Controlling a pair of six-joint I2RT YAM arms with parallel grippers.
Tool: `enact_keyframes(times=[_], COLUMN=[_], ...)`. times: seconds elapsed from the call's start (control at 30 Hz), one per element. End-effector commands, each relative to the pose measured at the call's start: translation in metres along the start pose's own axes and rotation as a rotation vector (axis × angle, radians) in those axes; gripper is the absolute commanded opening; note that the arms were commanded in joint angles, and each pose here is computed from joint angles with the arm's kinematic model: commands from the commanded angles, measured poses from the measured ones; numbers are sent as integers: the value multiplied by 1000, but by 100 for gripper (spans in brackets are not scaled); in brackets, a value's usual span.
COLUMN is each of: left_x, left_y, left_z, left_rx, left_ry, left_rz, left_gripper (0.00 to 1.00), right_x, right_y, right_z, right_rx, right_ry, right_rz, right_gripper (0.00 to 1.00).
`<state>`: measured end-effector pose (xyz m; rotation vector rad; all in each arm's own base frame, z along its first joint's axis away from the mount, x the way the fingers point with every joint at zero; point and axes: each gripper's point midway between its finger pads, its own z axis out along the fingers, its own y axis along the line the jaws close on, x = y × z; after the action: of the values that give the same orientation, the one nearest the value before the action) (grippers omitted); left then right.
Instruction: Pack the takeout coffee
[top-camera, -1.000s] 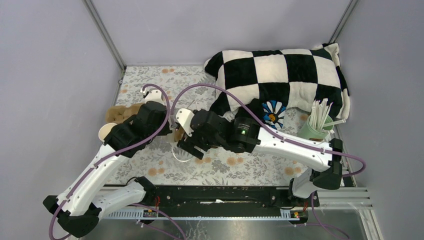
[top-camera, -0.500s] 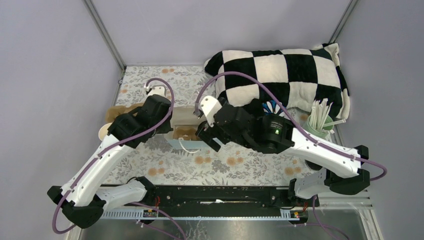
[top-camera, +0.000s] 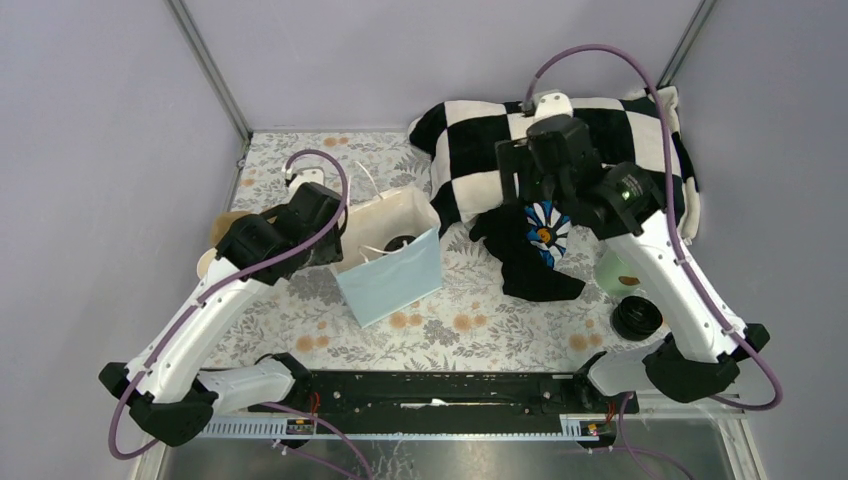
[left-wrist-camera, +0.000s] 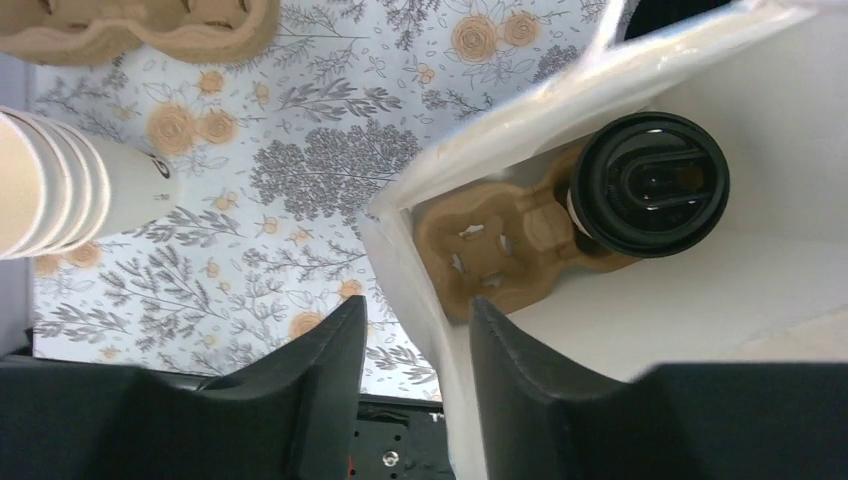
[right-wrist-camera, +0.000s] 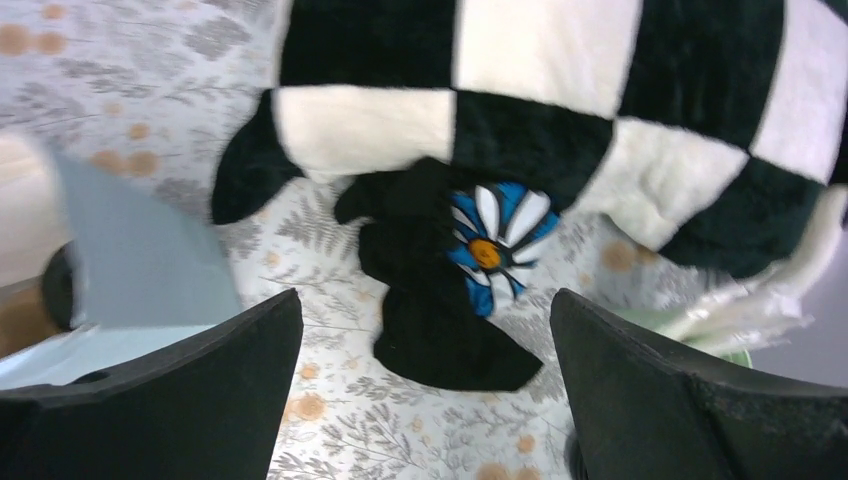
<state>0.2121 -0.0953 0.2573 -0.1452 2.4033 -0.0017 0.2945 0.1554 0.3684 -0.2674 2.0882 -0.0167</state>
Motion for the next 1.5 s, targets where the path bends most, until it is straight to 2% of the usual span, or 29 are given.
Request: enact_keyframes(times=[0.0, 0.1, 0.3, 0.37, 0.47, 0.6, 0.8, 1.17, 1.47], left_x=[-16, -18, -40, -51, -64, -75, -76, -82, -83], left_y=[8, 8, 3, 2, 1, 6, 12, 13, 14], left_z=[-15, -24, -52, -65, -78, -90, -95, -96, -93], left_rx=[-8, 22, 109, 143, 183, 198, 202, 187, 169], left_ry=[-63, -77, -140, -182, -243, -311, -346, -367, -364], left_rz=[-33, -35, -26, -20, 2, 24, 37, 65, 76], left_gripper=[51, 62, 82, 85, 89, 94, 97, 99, 99], right_x=[40, 67, 101, 108, 118, 135, 143, 156, 169], right_y=[-42, -84, -151, -170, -190, -208, -228, -237, -238], right_z=[21, 33, 40, 36, 31, 31, 40, 76, 78], right_rx=[90, 242, 384, 427, 498, 568, 625, 613, 636], right_ry=[200, 297, 339, 336, 344, 395, 467, 482, 526], right_rz=[90, 200, 395, 415, 386, 308, 277, 277, 284], right_gripper=[100, 100, 99, 87, 58, 55, 50, 47, 23])
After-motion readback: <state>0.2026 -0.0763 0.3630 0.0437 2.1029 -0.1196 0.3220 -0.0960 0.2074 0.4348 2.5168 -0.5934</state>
